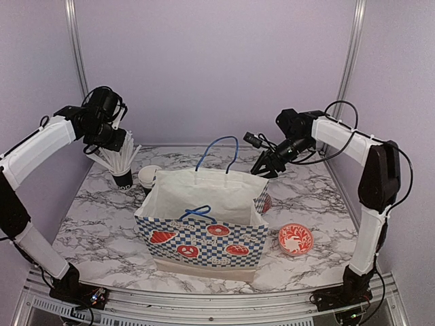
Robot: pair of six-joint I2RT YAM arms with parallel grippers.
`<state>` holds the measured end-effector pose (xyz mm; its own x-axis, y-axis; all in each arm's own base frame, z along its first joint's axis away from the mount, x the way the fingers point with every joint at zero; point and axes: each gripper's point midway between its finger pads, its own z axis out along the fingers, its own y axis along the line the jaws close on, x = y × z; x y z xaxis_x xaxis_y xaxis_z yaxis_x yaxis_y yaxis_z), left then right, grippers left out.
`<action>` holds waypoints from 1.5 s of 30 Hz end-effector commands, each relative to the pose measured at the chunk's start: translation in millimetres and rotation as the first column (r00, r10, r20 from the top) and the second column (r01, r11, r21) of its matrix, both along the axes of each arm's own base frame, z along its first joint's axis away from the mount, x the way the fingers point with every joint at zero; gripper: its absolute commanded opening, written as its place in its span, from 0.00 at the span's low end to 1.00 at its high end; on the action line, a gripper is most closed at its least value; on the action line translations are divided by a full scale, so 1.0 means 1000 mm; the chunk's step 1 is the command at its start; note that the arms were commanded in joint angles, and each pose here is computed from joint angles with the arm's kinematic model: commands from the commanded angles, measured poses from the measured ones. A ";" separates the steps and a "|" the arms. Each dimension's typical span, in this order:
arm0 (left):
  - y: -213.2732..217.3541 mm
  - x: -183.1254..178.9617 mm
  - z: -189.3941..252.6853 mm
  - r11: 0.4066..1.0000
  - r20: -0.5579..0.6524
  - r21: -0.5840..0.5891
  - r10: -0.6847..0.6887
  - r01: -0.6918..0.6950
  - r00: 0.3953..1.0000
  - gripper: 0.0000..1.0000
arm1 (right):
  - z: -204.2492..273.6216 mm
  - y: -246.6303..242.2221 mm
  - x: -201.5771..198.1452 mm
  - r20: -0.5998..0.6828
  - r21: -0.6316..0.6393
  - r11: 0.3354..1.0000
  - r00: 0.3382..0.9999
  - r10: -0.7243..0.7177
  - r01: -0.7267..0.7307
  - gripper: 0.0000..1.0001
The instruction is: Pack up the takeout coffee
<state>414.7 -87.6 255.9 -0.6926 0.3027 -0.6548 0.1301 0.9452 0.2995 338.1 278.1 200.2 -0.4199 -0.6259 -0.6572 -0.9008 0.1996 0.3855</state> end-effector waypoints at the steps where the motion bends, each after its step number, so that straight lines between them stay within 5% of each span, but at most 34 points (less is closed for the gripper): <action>1: 0.009 -0.021 0.045 1.000 0.056 -0.003 0.026 -0.026 0.998 0.00 | 0.008 0.004 0.004 0.009 0.028 1.000 1.000 0.012 -0.013 0.61; 10: -0.023 -0.075 0.166 0.983 0.303 -0.149 -0.059 0.109 0.951 0.00 | 0.009 0.003 0.005 0.014 0.019 1.000 1.000 0.008 -0.009 0.61; 14: -0.058 -0.105 0.218 0.895 0.405 -0.328 -0.155 0.302 0.901 0.00 | 0.011 0.001 0.005 0.024 0.008 1.000 1.000 0.003 -0.003 0.61; 18: -0.085 -0.142 0.268 0.724 0.536 -0.472 -0.217 0.503 0.816 0.00 | 0.016 -0.001 0.004 0.041 0.000 1.000 0.999 -0.005 0.005 0.61; 23: -0.141 -0.201 0.306 0.308 0.615 -0.600 -0.414 0.739 0.671 0.00 | 0.021 -0.003 0.004 0.058 -0.007 1.000 0.998 -0.015 0.015 0.61; 26: -0.163 -0.214 0.295 0.222 0.581 -0.640 -0.486 0.736 0.653 0.00 | 0.021 -0.003 0.004 0.053 -0.010 1.000 0.998 -0.017 0.017 0.61; 41: -0.253 -0.219 0.153 0.248 0.254 -0.767 -0.730 0.591 0.635 0.00 | 0.029 -0.006 -0.003 0.072 -0.001 1.000 0.997 -0.011 0.011 0.61; 45: -0.257 -0.206 0.123 0.359 0.146 -0.732 -0.747 0.579 0.648 0.29 | 0.027 -0.007 -0.006 0.073 -0.005 1.000 0.997 -0.007 0.007 0.61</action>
